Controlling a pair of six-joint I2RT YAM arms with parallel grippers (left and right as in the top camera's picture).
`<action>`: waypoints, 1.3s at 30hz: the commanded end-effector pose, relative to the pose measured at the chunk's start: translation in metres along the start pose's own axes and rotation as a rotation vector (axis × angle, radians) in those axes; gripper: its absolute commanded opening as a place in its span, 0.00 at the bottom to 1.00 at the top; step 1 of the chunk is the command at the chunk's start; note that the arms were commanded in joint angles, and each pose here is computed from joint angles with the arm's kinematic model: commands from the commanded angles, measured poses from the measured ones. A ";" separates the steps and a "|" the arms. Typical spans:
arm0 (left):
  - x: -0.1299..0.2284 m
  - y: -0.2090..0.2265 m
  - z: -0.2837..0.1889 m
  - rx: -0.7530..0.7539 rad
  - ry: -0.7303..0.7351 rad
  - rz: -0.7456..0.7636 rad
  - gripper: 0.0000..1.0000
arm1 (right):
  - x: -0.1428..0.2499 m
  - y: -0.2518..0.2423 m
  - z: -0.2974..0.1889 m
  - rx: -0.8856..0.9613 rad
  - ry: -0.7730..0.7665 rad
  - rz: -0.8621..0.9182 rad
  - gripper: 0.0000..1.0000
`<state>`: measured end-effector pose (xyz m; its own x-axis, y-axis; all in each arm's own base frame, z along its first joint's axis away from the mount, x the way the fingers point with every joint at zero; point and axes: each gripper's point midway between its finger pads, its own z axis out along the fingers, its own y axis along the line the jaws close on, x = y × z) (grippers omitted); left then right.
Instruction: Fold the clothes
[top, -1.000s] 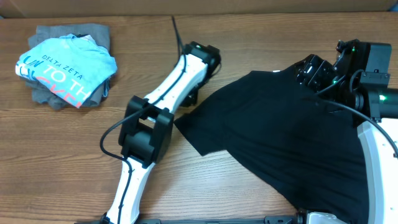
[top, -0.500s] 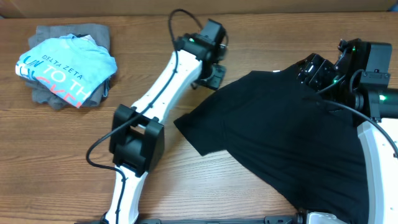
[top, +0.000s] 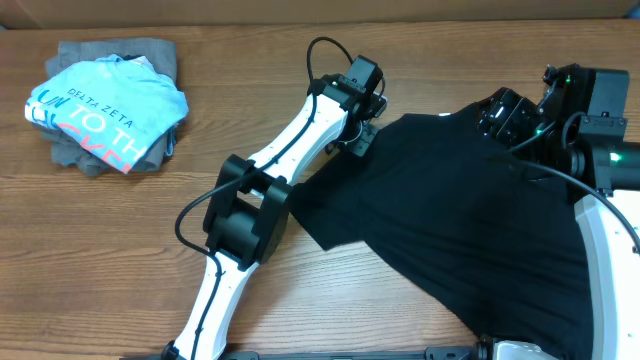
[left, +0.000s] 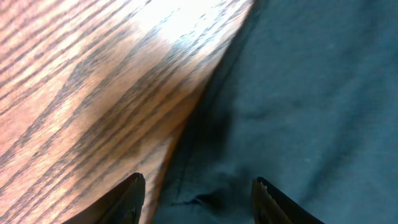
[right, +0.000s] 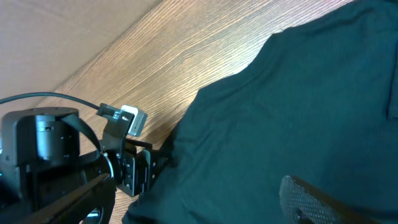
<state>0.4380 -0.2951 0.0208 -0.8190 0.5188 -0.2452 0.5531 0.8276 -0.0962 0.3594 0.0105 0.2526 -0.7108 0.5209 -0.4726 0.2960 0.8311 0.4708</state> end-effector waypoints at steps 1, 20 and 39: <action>0.013 0.007 0.028 -0.011 0.062 0.008 0.56 | -0.008 0.002 -0.005 0.001 -0.027 -0.004 0.88; 0.129 0.225 -0.009 -0.313 0.312 -0.693 0.04 | 0.004 -0.026 0.004 0.125 0.008 -0.012 0.93; 0.084 0.232 -0.113 -0.055 0.010 -0.615 0.22 | 0.068 -0.163 0.088 0.514 0.424 0.314 0.72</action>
<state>0.4720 -0.0223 0.0167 -0.9949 -0.1004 -0.0017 -0.0993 0.9863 -0.1319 0.3299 -0.0409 0.1047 -0.7747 0.6288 -0.0666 0.6162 0.7744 0.1435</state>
